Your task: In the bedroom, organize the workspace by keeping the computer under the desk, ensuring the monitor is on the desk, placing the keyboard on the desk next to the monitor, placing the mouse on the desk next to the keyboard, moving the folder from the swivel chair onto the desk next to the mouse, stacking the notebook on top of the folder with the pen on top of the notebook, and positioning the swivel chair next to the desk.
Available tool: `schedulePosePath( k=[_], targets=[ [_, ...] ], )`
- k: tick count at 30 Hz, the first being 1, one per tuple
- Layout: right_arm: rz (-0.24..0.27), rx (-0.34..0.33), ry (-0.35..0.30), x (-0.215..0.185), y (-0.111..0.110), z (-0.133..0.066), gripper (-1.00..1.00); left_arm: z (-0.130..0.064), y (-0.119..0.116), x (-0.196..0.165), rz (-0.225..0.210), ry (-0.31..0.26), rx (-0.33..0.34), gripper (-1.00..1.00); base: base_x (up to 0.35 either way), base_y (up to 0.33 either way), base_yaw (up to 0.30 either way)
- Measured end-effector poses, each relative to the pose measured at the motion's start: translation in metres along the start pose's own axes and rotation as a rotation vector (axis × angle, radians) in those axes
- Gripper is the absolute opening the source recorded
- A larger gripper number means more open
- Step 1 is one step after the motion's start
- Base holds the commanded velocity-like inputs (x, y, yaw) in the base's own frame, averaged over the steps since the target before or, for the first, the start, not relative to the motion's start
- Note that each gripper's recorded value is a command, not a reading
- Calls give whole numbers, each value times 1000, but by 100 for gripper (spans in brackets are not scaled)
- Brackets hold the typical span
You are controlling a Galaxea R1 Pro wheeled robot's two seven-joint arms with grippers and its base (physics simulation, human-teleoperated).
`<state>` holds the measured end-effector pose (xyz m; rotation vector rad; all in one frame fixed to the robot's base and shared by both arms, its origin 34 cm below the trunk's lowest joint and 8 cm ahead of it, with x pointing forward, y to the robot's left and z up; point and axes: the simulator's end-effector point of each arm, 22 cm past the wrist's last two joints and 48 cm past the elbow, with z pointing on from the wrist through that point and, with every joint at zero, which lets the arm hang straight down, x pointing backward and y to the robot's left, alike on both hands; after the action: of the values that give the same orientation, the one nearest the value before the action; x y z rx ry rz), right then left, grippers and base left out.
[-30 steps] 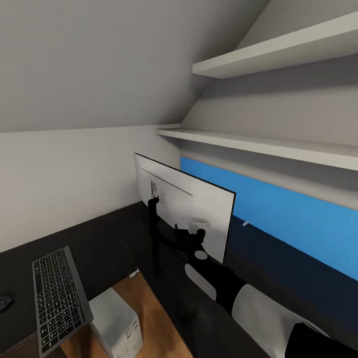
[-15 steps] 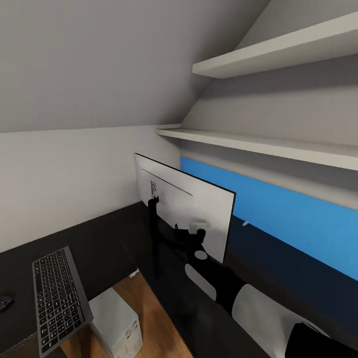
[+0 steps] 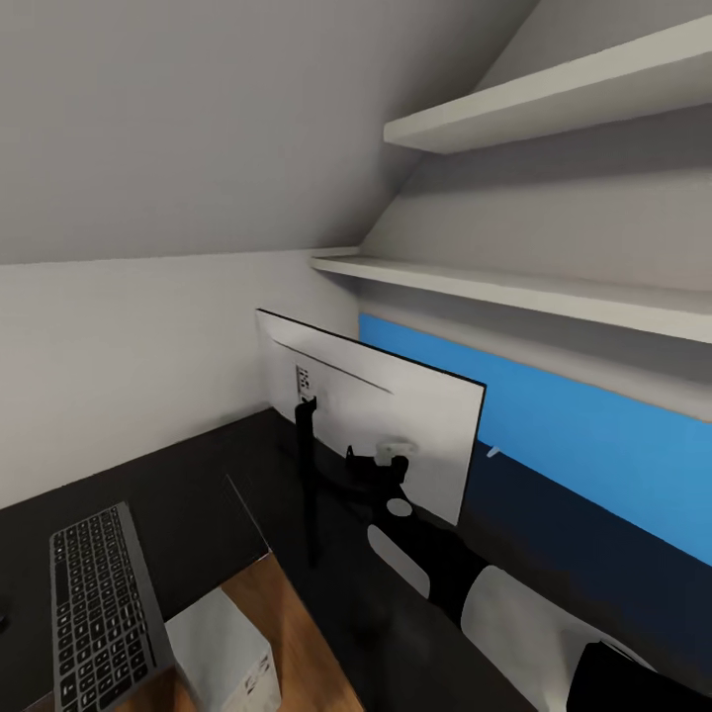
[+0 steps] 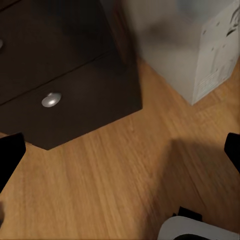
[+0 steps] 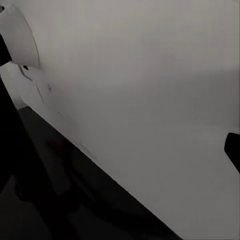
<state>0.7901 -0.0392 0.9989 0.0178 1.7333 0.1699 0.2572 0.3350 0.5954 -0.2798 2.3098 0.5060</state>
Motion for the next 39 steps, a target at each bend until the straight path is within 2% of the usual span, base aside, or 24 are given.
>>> schedulePosePath(
  k=[21,39],
  targets=[
    [1,-2,0,0,1,0,100,0,-1,1,0,3,1,100,59,0,0],
    [0,-4,-1,-1,1,0,100,0,-5,1,1,3,22,100,128,0,0]
  ],
)
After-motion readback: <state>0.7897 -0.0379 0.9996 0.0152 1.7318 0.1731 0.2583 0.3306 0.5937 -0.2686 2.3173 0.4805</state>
